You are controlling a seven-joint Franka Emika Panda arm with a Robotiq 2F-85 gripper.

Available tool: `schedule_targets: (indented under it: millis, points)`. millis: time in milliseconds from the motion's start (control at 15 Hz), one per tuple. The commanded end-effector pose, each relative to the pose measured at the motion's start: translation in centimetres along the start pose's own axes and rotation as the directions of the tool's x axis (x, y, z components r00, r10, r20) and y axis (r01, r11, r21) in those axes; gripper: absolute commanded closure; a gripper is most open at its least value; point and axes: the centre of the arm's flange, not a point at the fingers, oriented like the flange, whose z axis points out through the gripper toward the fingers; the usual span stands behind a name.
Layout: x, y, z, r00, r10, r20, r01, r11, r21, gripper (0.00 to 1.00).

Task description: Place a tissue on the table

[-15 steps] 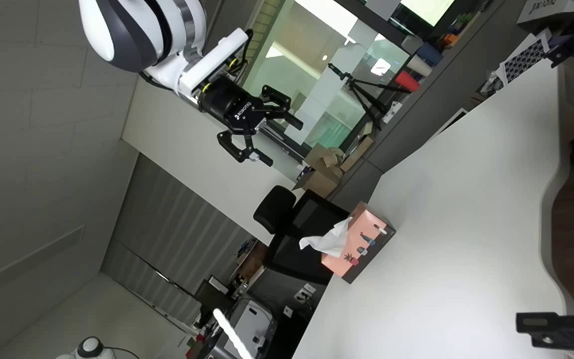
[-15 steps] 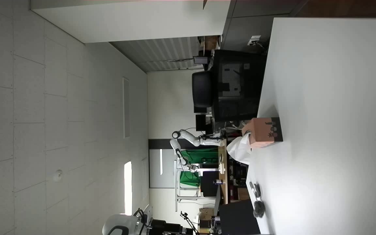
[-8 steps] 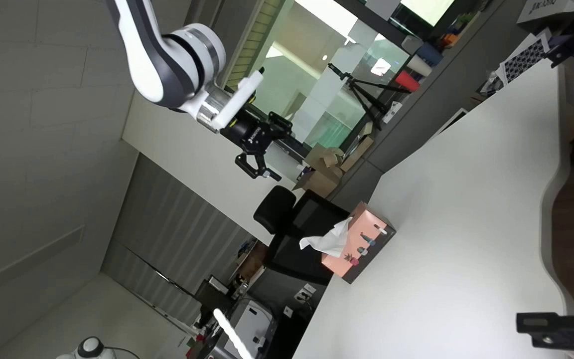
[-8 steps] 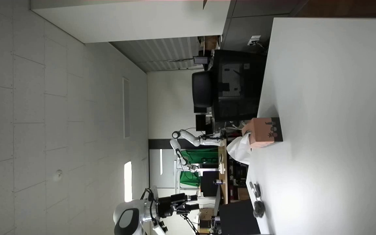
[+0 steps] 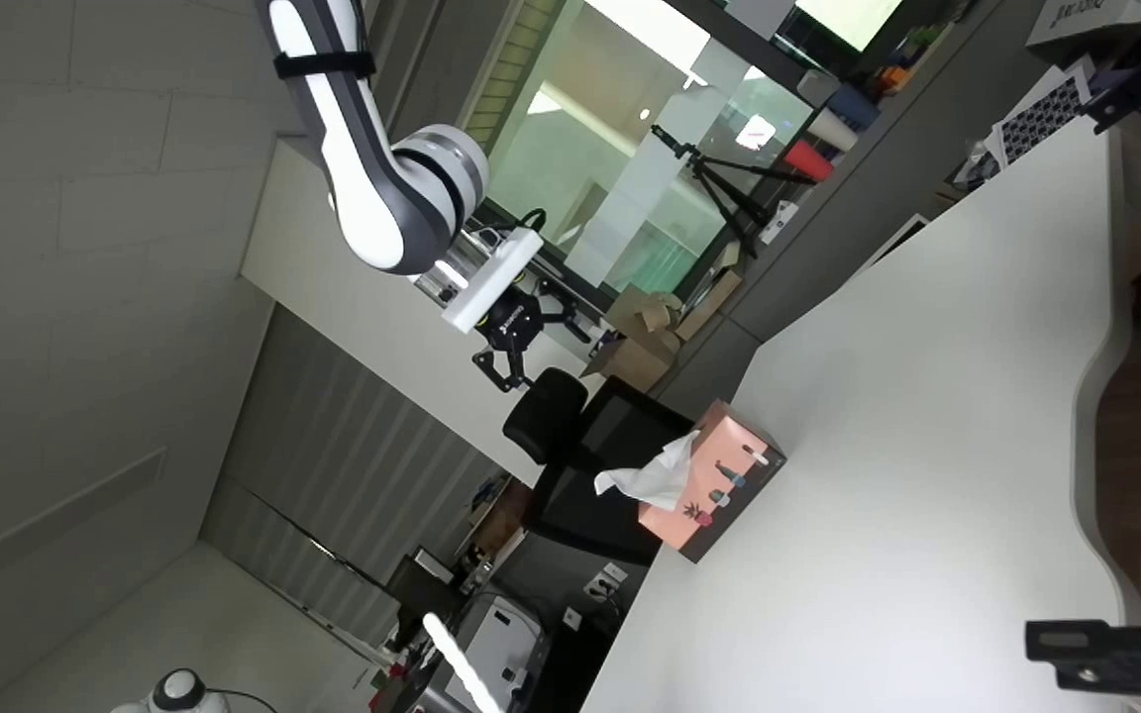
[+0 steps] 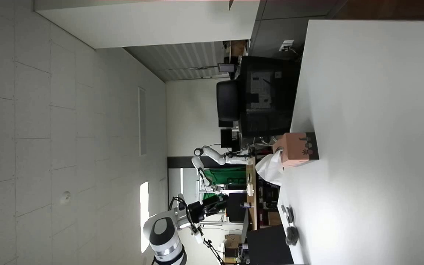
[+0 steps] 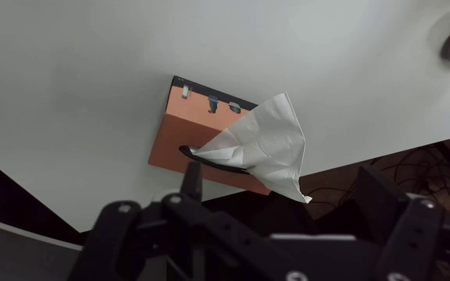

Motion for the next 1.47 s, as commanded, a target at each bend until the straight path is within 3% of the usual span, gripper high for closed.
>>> schedule_targets:
  millis: [0, 933, 1400]
  points:
    - [0.1, -0.1, 0.0, 1.0, 0.002, -0.001, -0.002, 1.0, 0.001, 0.0]
    - [0.3, -0.1, -0.2, 1.0, 0.006, -0.006, -0.006, 1.0, 0.003, 0.0]
    - [2.4, 0.7, 3.7, 0.99, 0.004, -0.142, -0.003, 1.0, 0.007, 0.0]
